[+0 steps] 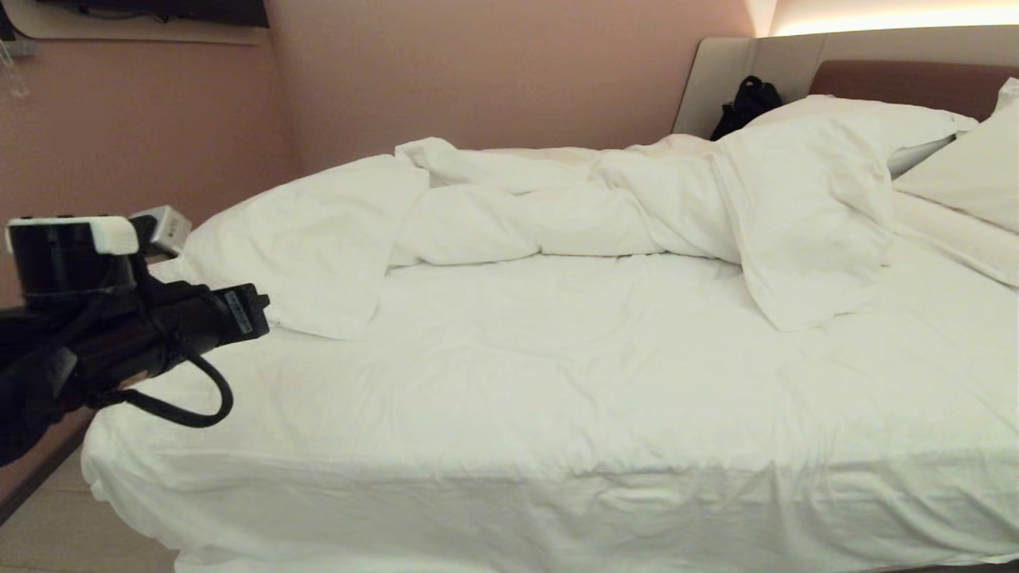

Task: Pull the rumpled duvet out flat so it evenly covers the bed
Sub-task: Hold the folded corner of the quilt

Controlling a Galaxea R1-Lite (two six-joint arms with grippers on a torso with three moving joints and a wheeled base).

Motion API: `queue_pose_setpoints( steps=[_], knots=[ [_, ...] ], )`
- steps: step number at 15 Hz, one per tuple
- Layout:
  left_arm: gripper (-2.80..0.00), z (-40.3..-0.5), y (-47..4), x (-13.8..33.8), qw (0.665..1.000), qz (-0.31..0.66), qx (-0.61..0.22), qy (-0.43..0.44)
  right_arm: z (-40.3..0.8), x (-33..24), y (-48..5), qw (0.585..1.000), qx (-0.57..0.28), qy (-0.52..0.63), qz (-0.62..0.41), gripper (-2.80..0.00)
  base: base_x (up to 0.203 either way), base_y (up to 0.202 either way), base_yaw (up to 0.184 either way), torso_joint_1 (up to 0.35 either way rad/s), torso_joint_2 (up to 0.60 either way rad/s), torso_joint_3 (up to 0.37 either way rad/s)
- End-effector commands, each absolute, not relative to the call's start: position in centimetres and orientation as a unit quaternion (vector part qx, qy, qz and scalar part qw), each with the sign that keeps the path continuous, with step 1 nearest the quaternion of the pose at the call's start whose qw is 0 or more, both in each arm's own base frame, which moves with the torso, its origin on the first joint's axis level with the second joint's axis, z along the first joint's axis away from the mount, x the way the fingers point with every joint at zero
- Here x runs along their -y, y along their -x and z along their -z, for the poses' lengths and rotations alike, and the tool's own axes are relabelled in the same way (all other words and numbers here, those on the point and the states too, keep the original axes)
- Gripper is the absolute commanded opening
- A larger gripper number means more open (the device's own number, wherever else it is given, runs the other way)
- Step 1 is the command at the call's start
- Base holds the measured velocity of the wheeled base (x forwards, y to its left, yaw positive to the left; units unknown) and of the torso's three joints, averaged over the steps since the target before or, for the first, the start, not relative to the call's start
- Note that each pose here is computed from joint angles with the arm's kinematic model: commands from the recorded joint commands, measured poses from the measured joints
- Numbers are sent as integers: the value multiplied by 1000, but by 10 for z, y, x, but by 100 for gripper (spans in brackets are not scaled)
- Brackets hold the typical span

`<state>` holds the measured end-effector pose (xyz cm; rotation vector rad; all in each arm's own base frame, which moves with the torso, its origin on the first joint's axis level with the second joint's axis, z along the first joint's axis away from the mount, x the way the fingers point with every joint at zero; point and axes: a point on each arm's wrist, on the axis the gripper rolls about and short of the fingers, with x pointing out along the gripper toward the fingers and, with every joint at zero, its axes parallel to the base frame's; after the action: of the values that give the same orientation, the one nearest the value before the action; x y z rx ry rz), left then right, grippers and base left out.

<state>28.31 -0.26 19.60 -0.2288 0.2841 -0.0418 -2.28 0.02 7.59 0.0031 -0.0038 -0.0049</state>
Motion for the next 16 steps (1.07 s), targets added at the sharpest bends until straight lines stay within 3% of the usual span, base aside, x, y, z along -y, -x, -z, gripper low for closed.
queue_pose_setpoints(
  steps=[1, 11, 16],
  knots=[
    [-280, -173, -324, 3, 979, 16, -167, 119, -76, 0, 23, 1000, 2, -2, 2, -280, 0, 0, 0, 0, 0, 0],
    [-280, -144, -395, 8, 981, 19, -156, 116, -76, 0, 23, 1000, 2, -2, 2, -280, 0, 0, 0, 0, 0, 0],
    [-280, -121, -419, 25, 981, -42, -161, 100, -76, 0, 23, 1000, 2, -2, 2, -280, 0, 0, 0, 0, 0, 0]
  ],
)
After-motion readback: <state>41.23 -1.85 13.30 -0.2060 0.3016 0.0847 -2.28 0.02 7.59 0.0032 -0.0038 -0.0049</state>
